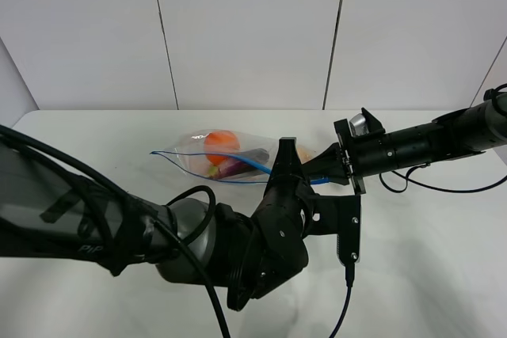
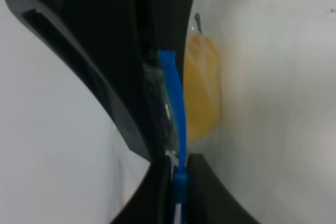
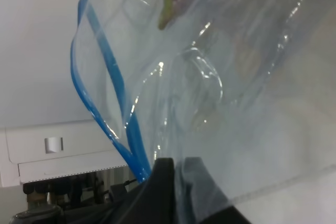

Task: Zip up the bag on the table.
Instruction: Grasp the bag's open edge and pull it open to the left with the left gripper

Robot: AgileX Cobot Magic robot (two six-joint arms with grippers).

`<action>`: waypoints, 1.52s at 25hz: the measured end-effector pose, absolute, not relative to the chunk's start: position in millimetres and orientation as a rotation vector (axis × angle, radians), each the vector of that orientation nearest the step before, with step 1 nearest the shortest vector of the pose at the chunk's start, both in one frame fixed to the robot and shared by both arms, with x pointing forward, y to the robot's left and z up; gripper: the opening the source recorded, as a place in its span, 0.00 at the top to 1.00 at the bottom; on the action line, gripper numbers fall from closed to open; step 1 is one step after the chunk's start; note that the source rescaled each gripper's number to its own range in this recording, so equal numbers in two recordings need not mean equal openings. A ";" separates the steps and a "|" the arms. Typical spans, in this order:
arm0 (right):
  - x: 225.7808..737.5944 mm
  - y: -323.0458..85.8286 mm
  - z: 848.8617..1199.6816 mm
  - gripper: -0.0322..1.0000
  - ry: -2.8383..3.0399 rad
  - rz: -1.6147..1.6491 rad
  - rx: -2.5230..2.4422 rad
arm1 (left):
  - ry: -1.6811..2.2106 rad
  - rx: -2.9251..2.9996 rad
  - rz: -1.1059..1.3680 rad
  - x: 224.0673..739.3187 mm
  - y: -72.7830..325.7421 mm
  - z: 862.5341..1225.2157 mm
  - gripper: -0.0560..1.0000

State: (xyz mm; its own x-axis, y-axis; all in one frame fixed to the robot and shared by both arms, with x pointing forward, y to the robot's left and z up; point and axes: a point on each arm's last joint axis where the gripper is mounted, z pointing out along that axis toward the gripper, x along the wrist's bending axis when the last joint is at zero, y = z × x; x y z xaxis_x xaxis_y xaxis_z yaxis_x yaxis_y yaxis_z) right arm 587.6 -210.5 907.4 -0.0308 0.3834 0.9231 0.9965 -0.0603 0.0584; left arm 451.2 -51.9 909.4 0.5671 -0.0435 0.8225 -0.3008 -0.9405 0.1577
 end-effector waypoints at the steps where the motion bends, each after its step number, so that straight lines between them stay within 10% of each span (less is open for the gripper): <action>1: 587.6 -210.5 907.4 0.97 -1.496 -1.085 -1.528 | -0.284 2.522 1.313 451.2 -51.9 909.4 0.94; 19: 587.2 -234.2 907.1 0.97 -1.496 -1.079 -1.536 | -0.417 2.543 1.402 454.3 -47.2 909.0 0.95; 38: 588.3 -234.9 906.5 0.97 -1.497 -1.084 -1.551 | -0.192 2.763 1.450 491.1 60.7 920.8 0.95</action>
